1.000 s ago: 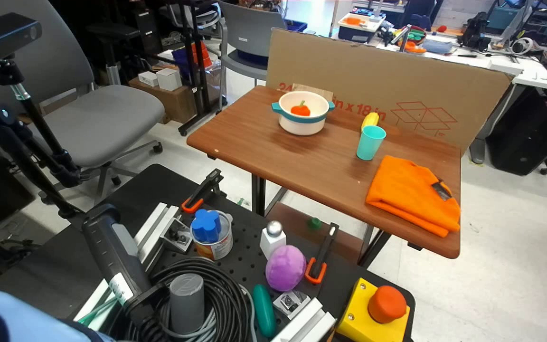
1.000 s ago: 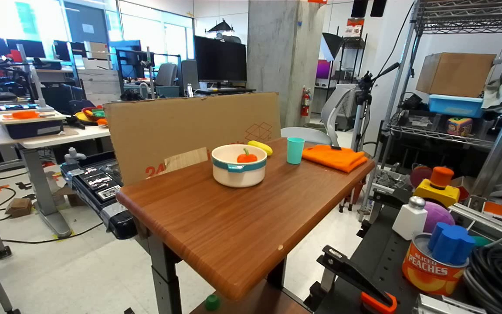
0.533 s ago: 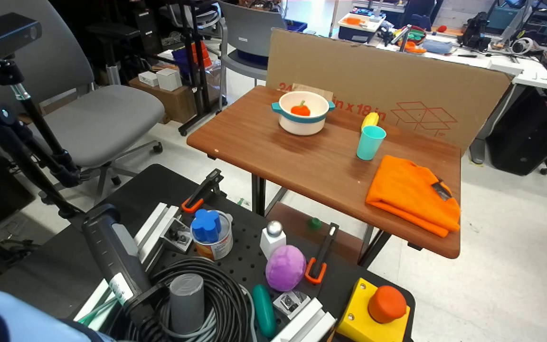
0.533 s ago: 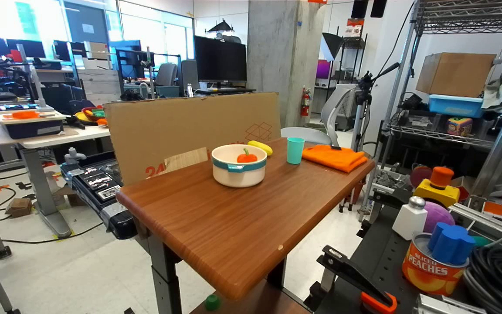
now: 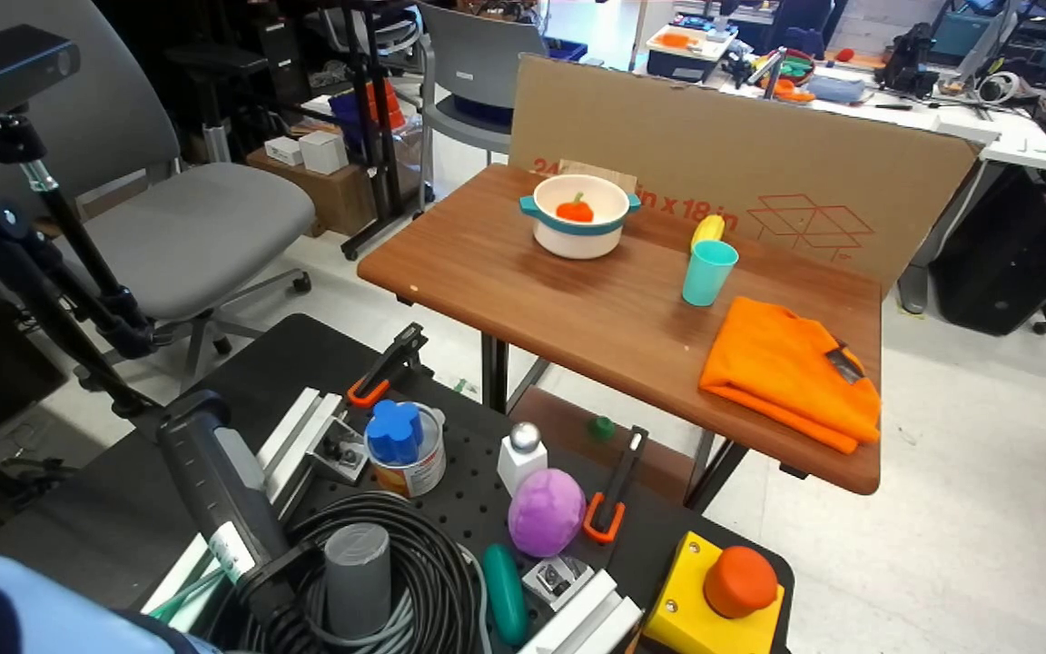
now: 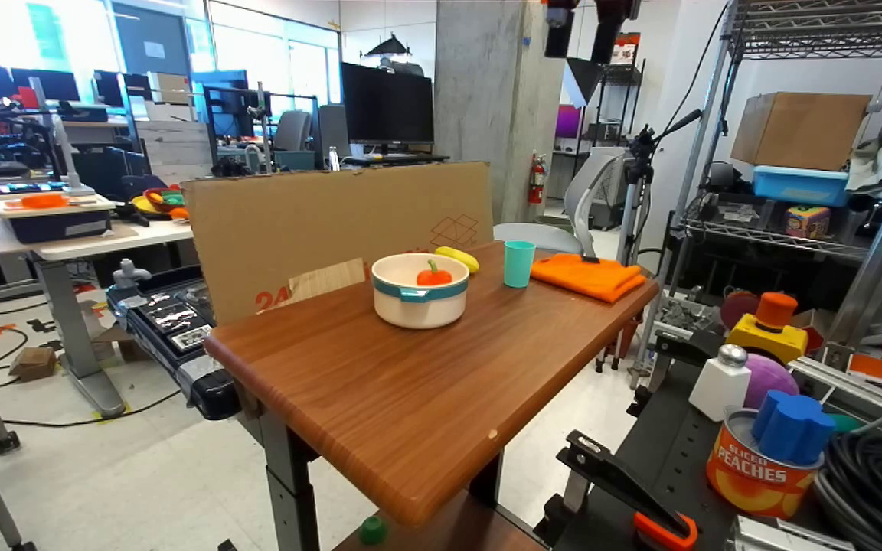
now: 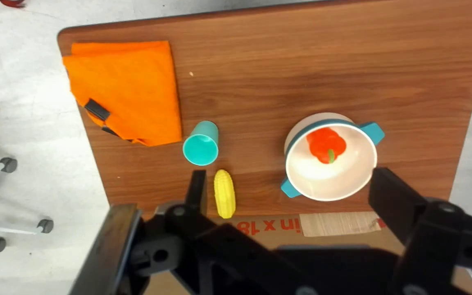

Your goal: Remove the orange object from the pot.

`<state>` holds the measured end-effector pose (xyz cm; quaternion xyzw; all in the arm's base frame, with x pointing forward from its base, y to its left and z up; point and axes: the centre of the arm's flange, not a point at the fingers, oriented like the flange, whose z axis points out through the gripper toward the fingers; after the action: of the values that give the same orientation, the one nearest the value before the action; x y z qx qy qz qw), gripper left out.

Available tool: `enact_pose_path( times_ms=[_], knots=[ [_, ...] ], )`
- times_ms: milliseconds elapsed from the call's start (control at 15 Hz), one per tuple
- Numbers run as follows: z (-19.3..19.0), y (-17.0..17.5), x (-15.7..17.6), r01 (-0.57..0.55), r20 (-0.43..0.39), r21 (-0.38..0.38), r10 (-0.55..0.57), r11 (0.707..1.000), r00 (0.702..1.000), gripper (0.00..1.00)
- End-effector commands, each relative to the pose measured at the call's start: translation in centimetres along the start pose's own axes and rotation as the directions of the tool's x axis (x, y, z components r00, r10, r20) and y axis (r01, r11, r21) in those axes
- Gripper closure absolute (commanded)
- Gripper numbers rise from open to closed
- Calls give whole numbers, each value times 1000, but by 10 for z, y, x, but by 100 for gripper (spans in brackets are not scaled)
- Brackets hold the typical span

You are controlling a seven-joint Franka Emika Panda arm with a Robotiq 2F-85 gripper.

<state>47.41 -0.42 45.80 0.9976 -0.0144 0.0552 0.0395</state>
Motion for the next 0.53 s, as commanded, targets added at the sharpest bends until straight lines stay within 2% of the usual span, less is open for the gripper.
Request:
enact_pose_path(
  times_ms=[0,333,467],
  knots=[
    [25,-26,55,-34,-14,52,35,998,999,0],
    [71,-62,95,-64,-82,69,70,996,994,0],
    [90,-72,104,-63,-76,79,69,995,995,0]
  ],
)
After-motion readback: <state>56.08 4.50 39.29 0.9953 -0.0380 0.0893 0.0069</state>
